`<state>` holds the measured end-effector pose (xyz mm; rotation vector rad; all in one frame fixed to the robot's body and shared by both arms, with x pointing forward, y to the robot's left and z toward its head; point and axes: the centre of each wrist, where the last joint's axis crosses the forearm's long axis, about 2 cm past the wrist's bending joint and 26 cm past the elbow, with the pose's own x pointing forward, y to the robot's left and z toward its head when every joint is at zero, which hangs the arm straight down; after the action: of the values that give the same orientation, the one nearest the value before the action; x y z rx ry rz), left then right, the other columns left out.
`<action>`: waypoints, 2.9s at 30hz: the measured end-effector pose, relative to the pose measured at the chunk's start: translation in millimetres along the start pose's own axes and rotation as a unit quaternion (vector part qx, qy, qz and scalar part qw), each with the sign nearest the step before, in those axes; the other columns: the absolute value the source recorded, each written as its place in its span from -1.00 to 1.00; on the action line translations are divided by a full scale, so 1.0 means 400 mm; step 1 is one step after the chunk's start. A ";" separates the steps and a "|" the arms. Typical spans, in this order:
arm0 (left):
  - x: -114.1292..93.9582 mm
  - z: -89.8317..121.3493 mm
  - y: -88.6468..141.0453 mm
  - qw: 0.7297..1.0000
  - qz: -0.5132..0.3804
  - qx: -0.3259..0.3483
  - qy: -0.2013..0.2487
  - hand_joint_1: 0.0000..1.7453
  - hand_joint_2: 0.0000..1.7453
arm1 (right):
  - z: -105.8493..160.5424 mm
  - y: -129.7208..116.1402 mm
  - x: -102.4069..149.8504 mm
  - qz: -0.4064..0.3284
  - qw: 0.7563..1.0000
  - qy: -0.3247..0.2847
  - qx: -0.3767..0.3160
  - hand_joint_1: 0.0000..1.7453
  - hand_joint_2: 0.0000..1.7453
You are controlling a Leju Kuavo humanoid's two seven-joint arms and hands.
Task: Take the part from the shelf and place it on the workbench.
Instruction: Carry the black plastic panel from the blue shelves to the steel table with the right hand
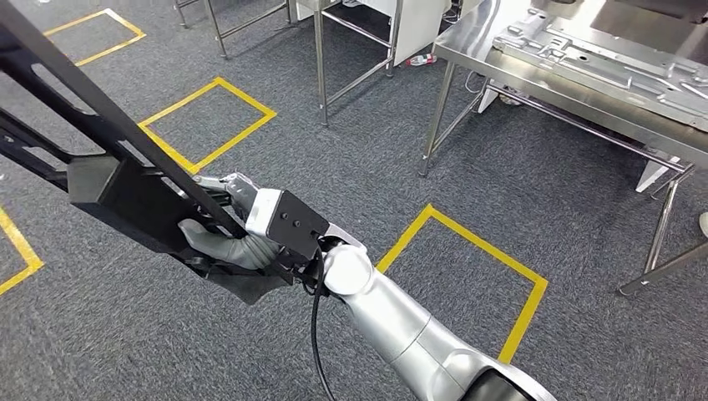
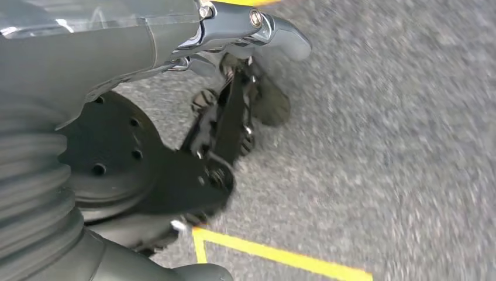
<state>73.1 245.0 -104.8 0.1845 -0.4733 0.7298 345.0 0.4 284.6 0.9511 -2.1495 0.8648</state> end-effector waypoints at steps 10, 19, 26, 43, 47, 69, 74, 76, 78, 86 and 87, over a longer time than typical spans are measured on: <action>-0.005 0.003 -0.001 1.000 0.004 -0.003 -0.001 -1.00 1.00 | -0.001 0.000 0.001 0.010 1.000 0.002 0.001 0.64 1.00; -0.002 0.005 -0.019 1.000 0.006 -0.008 0.002 -1.00 1.00 | -0.008 -0.002 0.006 0.023 1.000 0.001 0.003 0.64 1.00; -0.001 0.002 -0.009 1.000 0.002 -0.004 0.001 -1.00 1.00 | -0.007 0.001 0.006 0.025 1.000 0.004 0.002 0.64 1.00; 0.012 -0.004 -0.009 1.000 0.002 -0.005 -0.003 -1.00 1.00 | -0.004 0.005 0.002 0.027 1.000 0.006 0.005 0.64 1.00; 0.011 -0.002 -0.013 1.000 0.002 -0.006 -0.001 -1.00 1.00 | -0.006 0.005 0.003 0.032 0.999 0.006 0.008 0.64 1.00; 0.005 -0.001 -0.007 1.000 0.004 -0.009 -0.009 -1.00 1.00 | -0.006 0.033 -0.006 0.094 0.995 0.031 0.031 0.64 1.00; 0.004 0.000 -0.008 1.000 0.005 -0.018 -0.014 -1.00 1.00 | -0.002 0.037 -0.009 0.093 0.994 0.035 0.033 0.64 1.00; 0.003 0.000 -0.010 1.000 0.004 -0.024 -0.016 -1.00 1.00 | -0.002 0.037 -0.008 0.095 0.994 0.035 0.035 0.64 1.00; 0.003 0.001 -0.012 1.000 0.003 -0.026 -0.017 -1.00 1.00 | -0.002 0.037 -0.009 0.096 0.994 0.036 0.035 0.64 1.00; 0.001 0.002 -0.012 0.999 0.000 -0.031 -0.020 -1.00 1.00 | 0.000 0.043 -0.010 0.099 0.993 0.039 0.044 0.64 1.00; 0.001 0.002 -0.011 0.999 0.000 -0.031 -0.020 -1.00 1.00 | 0.002 0.044 -0.011 0.099 0.993 0.040 0.045 0.64 1.00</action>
<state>76.1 241.7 -104.1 0.1415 -0.5333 0.7112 333.2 11.0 275.3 0.7411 -2.1764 1.0851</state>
